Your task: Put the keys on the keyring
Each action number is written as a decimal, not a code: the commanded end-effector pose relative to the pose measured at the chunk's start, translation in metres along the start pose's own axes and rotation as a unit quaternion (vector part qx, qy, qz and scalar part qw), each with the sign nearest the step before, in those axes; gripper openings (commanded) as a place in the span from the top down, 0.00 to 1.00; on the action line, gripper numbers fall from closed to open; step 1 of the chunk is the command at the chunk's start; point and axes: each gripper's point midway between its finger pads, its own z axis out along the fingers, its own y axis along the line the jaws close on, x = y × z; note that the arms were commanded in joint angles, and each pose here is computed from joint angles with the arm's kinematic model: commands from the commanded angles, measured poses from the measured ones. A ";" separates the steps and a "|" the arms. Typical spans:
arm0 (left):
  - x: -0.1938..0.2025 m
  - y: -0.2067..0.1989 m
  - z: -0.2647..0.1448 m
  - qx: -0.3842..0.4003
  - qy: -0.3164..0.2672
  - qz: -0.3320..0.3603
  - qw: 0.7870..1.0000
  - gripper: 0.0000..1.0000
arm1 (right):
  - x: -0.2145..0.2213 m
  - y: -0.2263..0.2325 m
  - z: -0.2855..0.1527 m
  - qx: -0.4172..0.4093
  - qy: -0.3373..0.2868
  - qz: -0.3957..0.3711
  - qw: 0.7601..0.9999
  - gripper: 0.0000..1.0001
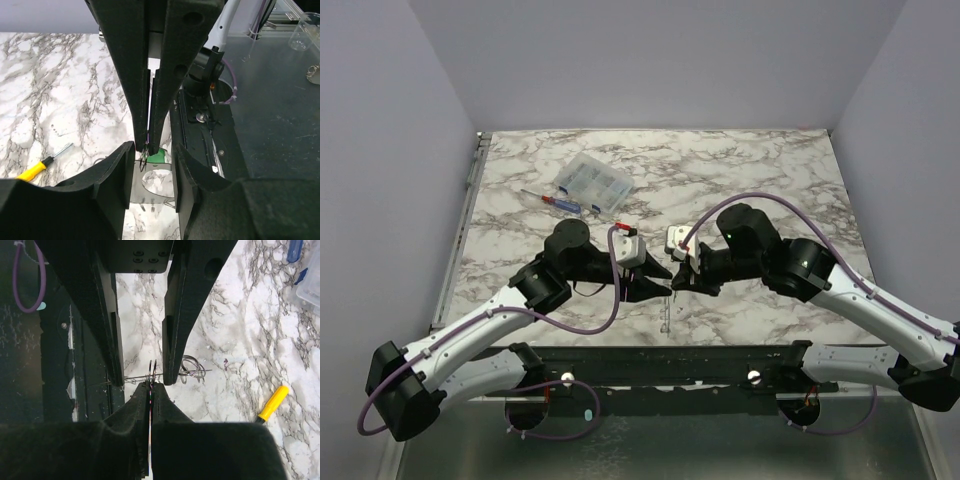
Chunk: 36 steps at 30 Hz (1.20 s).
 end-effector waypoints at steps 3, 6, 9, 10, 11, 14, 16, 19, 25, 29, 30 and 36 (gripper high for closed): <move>0.003 -0.004 0.005 0.012 -0.002 -0.004 1.000 0.64 | -0.017 -0.002 -0.004 0.008 -0.032 -0.016 0.999 0.99; 0.005 -0.005 0.007 0.013 0.001 -0.006 1.000 0.67 | -0.018 -0.001 -0.004 0.006 -0.034 -0.016 0.999 0.99; 0.006 -0.005 0.008 0.014 0.002 -0.007 1.000 0.78 | -0.019 -0.001 -0.005 0.006 -0.036 -0.016 0.999 0.99; 0.006 -0.005 0.008 0.014 0.001 -0.006 1.000 0.83 | -0.019 -0.001 -0.005 0.006 -0.036 -0.016 0.999 0.99; 0.006 -0.005 0.008 0.013 0.002 -0.006 1.000 0.87 | -0.019 -0.001 -0.005 0.007 -0.037 -0.016 0.999 0.99; 0.006 -0.004 0.007 0.008 0.002 -0.005 1.000 0.93 | -0.021 -0.001 -0.007 0.009 -0.042 -0.018 0.999 0.99; 0.006 -0.003 0.007 0.005 0.001 -0.003 1.000 0.93 | -0.022 -0.001 -0.010 0.012 -0.047 -0.021 0.999 0.99; 0.005 -0.002 0.006 -0.001 0.000 0.000 1.000 0.79 | -0.021 0.000 -0.012 0.015 -0.049 -0.021 0.998 0.99; 0.004 -0.001 0.006 -0.004 -0.002 0.002 1.000 0.76 | -0.021 0.001 -0.012 0.013 -0.049 -0.021 0.998 0.99; 0.003 -0.002 0.005 -0.002 -0.003 0.003 1.000 0.84 | -0.022 0.001 -0.012 0.011 -0.051 -0.022 0.998 0.99; 0.003 -0.002 0.006 -0.001 -0.003 0.003 1.000 0.85 | -0.022 0.001 -0.012 0.010 -0.051 -0.021 0.998 0.99; -0.006 0.000 0.005 -0.010 -0.011 0.009 1.000 1.00 | -0.023 0.001 -0.008 0.007 -0.052 -0.020 0.998 0.99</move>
